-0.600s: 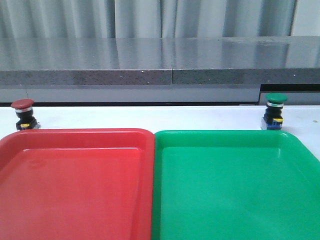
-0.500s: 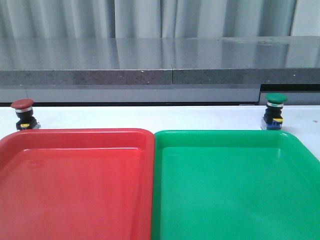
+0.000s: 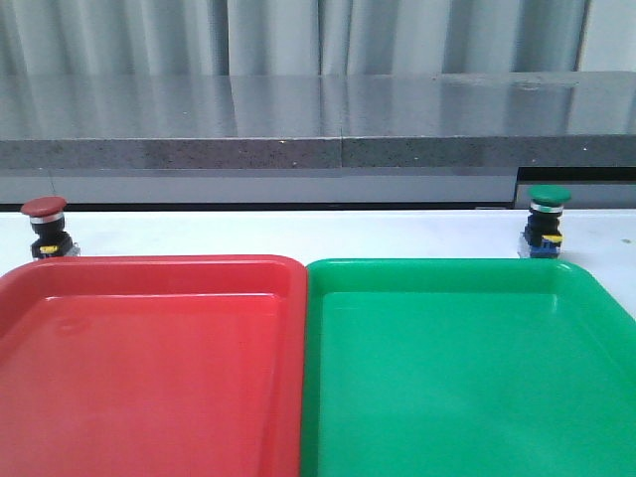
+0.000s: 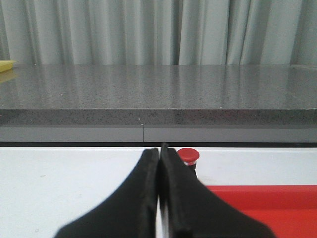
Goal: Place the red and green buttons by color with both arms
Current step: 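Move the left gripper toward the red-capped button beyond the red tray, then lower the left gripper and grasp the red-capped button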
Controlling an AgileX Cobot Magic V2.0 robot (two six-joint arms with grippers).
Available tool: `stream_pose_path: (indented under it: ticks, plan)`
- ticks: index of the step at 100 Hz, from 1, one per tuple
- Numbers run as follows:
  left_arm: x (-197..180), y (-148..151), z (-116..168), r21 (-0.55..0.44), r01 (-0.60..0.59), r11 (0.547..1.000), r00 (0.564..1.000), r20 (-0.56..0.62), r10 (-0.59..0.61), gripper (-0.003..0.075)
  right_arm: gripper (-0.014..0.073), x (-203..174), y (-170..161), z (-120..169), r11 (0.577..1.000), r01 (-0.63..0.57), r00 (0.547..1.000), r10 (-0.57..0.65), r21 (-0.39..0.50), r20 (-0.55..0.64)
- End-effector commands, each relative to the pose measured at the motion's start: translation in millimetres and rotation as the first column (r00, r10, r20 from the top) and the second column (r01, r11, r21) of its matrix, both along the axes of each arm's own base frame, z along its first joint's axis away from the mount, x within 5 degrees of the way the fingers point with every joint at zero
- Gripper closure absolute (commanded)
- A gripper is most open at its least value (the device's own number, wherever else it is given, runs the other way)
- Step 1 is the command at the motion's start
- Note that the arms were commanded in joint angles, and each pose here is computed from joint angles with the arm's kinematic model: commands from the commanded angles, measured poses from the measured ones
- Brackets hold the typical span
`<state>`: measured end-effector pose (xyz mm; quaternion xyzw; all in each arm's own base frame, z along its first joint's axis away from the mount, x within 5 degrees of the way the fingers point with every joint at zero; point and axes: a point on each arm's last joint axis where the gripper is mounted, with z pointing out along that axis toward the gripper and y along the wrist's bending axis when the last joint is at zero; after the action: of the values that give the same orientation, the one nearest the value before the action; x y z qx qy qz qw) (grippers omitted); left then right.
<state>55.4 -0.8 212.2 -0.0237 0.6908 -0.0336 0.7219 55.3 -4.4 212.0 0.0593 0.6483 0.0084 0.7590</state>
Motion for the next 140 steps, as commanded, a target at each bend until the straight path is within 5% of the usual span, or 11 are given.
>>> stream_pose_path:
  ticks: [1, 54, 82, 110, 140]
  plan:
    - [-4, 0, 28, -0.034, 0.008, 0.999, 0.996, 0.087, -0.005, 0.0741, 0.0652, -5, 1, 15, 1.0, 0.004, 0.993, -0.001, -0.025, 0.12]
    - [55, -3, 135, -0.042, 0.022, 0.999, 0.968, -0.249, -0.032, 0.0703, 0.0652, -5, 1, 15, 1.0, 0.004, 0.993, -0.001, -0.025, 0.12]
    - [125, -6, 151, -0.074, 0.018, 0.997, 0.919, -0.392, -0.046, 0.0176, 0.0652, -5, 1, 15, 1.0, 0.004, 0.993, -0.001, -0.025, 0.12]
    - [208, -8, 136, -0.085, 0.011, 0.996, 0.796, -0.602, -0.06, 0.0168, 0.0652, -5, 1, 15, 1.0, 0.004, 0.993, -0.001, -0.025, 0.12]
    - [287, -18, 102, -0.177, 0.001, 0.984, 0.519, -0.841, -0.152, 0.0178, 0.0652, -5, 1, 15, 1.0, 0.004, 0.993, -0.001, -0.025, 0.12]
